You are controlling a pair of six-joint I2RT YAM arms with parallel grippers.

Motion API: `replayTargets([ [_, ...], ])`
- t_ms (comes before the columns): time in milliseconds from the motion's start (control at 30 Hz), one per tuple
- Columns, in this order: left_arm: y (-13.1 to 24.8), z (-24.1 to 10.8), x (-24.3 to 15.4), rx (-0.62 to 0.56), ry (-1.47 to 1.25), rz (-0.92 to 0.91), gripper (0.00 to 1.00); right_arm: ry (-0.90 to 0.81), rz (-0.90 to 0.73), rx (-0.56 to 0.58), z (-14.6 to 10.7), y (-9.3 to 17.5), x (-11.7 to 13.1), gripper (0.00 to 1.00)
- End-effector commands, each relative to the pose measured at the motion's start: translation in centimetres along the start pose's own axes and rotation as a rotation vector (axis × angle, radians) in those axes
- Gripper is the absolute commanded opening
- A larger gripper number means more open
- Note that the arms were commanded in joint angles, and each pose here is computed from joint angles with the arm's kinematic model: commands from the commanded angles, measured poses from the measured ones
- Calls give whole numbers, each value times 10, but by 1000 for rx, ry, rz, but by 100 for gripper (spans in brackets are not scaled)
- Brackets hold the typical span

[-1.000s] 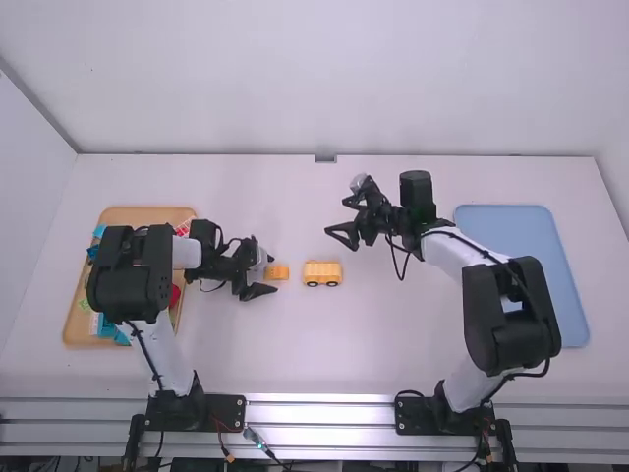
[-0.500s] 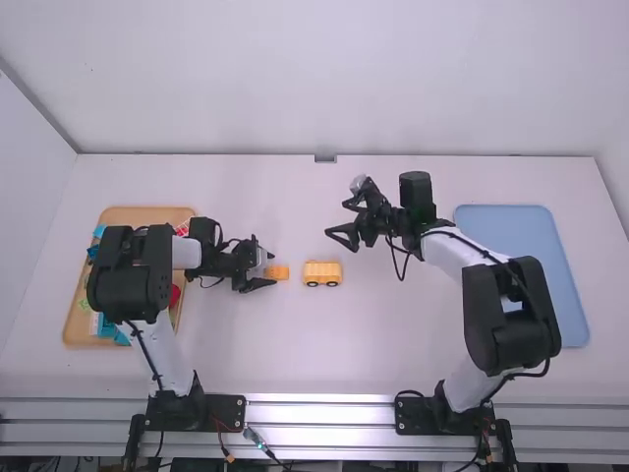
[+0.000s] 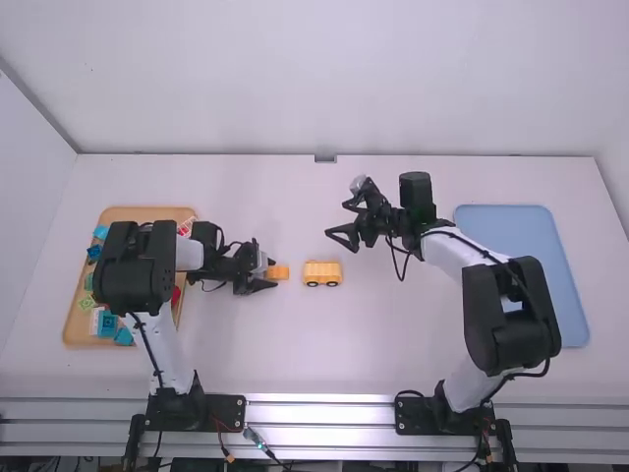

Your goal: Assemble lego blocks to make yellow taxi

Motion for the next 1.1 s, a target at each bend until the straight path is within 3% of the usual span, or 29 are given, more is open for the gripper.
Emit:
replayTargets([
  [0,1,0,-2,-26,15,6,54,30,10,-17,12,1,3,99],
  [200,0,0,-3,-26,9,7,50,30,10,-17,12,1,3,99],
  [400,0,0,-3,-25,8,8,33,28,10,-17,12,1,3,99],
  [467,0,0,-4,-24,-10,6,22,27,10,-17,12,1,3,99],
  [700,1,1,-3,-25,-47,7,15,33,6,-19,13,1,3,99],
  [933,6,9,8,-30,-32,-1,17,-12,-101,-34,15,9,-15,99],
  [1067,10,16,15,-31,-20,-9,10,137,-94,31,1,11,-15,99],
])
Point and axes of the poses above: each hand's point on the last joint's axis, 136 mm out from that joint toward the fingers, its own y axis back along the fingers, its own x axis along the line the jaws close on, z = x × y, the point moved 6 cm from there along y, back along the fingers, and after that the axes turned 15 degrees about -y, right-handed, at the moved point
